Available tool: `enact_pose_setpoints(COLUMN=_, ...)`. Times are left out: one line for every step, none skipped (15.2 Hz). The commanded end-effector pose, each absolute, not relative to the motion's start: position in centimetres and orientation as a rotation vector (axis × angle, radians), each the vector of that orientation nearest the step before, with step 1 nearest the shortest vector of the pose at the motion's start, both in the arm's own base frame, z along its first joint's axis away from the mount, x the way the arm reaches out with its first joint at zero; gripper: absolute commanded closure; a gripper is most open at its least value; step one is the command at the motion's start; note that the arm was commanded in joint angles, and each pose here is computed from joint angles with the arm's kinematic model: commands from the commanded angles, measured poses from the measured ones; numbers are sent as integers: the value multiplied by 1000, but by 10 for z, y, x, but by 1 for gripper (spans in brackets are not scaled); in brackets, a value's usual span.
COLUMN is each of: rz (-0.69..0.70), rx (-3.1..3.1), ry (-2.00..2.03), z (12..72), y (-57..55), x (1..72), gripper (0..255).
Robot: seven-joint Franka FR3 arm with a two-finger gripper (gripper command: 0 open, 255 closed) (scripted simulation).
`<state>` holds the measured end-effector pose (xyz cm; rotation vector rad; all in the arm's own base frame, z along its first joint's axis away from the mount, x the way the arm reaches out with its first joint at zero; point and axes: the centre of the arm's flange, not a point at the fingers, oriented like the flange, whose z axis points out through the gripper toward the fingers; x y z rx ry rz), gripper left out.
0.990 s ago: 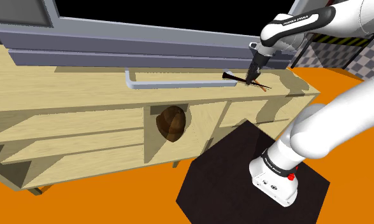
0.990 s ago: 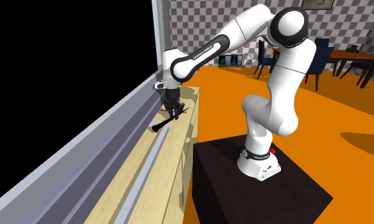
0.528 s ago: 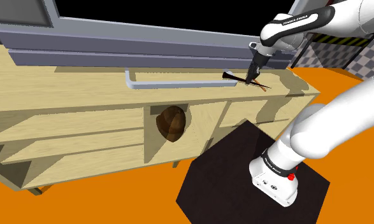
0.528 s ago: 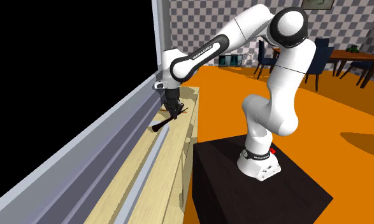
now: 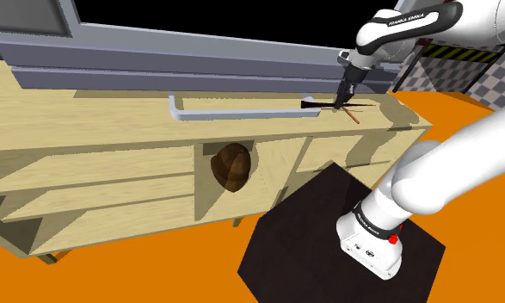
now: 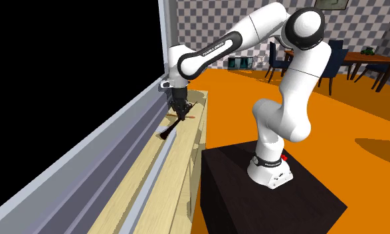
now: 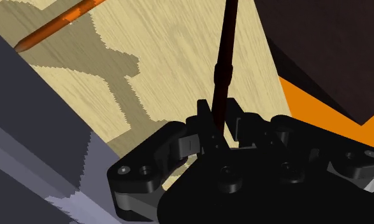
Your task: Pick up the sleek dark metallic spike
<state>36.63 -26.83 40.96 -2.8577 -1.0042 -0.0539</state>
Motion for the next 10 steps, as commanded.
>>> enact_pose_setpoints(rz=-53, rx=-2858, ry=-1004, z=420, y=-268, x=365, gripper=255)
enact_pose_setpoints(rz=-53, rx=-2858, ry=-1004, z=425, y=-268, x=365, gripper=255)
enact_pose_setpoints(rz=-53, rx=-2858, ry=-1004, z=431, y=-268, x=365, gripper=255)
enact_pose_setpoints(rz=-53, rx=-2858, ry=-1004, z=436, y=-268, x=365, gripper=255)
enact_pose_setpoints(rz=-53, rx=-2858, ry=-1004, z=441, y=-268, x=365, gripper=255)
enact_pose_setpoints(rz=-53, rx=-2858, ry=-1004, z=446, y=-268, x=365, gripper=255)
enact_pose_setpoints(rz=-53, rx=-2858, ry=-1004, z=452, y=-268, x=365, gripper=255)
enact_pose_setpoints(rz=-53, rx=-2858, ry=-1004, z=457, y=-268, x=365, gripper=255)
enact_pose_setpoints(rz=-53, rx=-2858, ry=-1004, z=458, y=-268, x=365, gripper=255)
enact_pose_setpoints(rz=-53, rx=-2858, ry=-1004, z=458, y=-268, x=365, gripper=255)
